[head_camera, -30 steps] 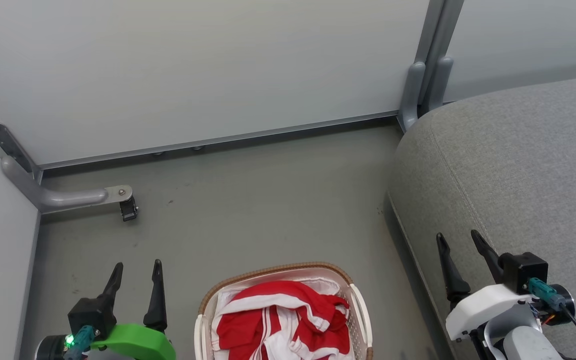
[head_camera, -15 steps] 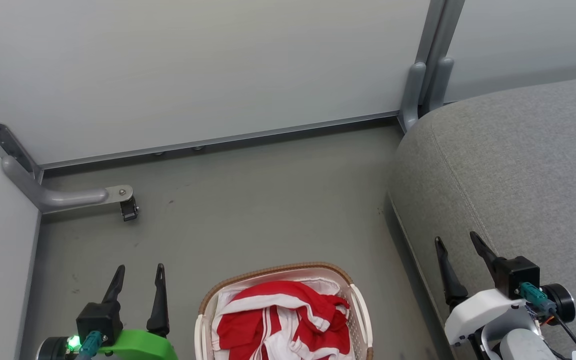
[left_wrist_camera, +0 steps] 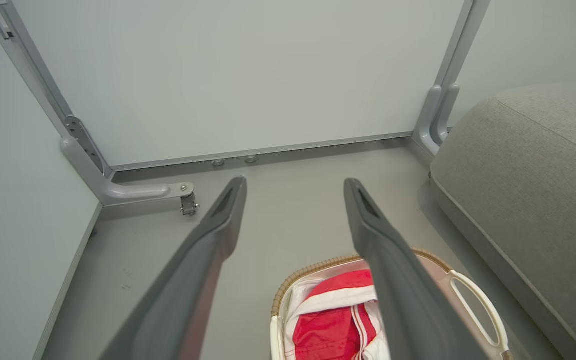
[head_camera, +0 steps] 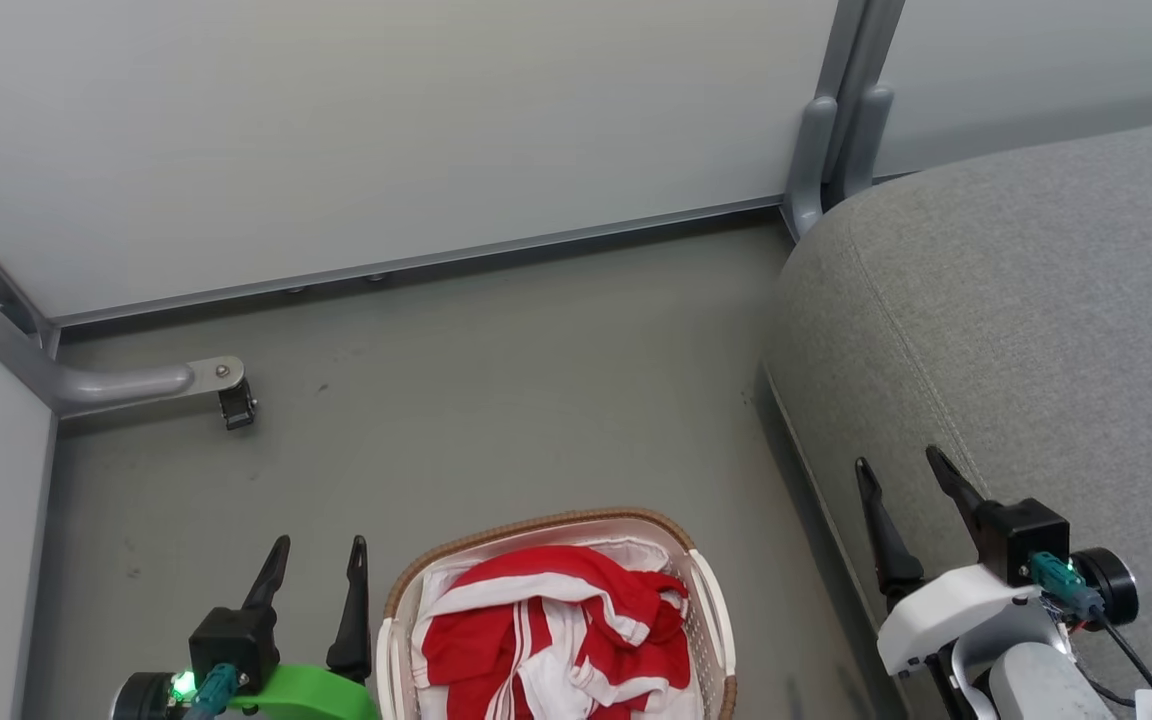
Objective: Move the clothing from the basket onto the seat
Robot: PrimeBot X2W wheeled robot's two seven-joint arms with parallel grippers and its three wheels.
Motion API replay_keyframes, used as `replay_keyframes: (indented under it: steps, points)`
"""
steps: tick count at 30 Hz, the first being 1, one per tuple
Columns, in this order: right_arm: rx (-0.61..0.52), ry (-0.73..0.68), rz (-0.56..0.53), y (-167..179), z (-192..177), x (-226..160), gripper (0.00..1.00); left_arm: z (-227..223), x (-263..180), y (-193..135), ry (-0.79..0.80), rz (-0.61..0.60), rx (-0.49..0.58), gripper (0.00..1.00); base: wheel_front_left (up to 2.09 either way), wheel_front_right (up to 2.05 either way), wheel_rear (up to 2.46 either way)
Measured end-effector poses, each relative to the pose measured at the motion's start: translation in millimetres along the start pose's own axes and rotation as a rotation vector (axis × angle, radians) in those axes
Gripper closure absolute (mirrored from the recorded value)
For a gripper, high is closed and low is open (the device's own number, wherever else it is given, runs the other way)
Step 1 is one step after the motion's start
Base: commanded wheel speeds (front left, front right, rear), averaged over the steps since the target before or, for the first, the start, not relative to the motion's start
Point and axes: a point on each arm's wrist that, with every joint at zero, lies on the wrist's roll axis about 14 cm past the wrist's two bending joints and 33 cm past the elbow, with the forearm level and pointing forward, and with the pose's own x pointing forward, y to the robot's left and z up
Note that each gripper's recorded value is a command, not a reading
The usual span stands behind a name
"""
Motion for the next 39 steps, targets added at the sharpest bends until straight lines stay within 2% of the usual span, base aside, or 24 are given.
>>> replay_keyframes:
  steps: [17,29,39]
  points:
    - [0.015,-0.035,0.001,-8,6,39,0.0,-38,46,-39,0.119,-0.137,-0.038,0.0,0.0,0.0,0.0]
    - [0.035,-0.05,-0.007,-17,0,68,0.0,-87,79,-77,0.247,-0.277,-0.012,0.0,0.0,0.0,0.0]
    - [0.04,-0.014,-0.03,-31,-22,85,0.0,-141,96,-101,0.376,-0.383,0.019,0.0,0.0,0.0,0.0]
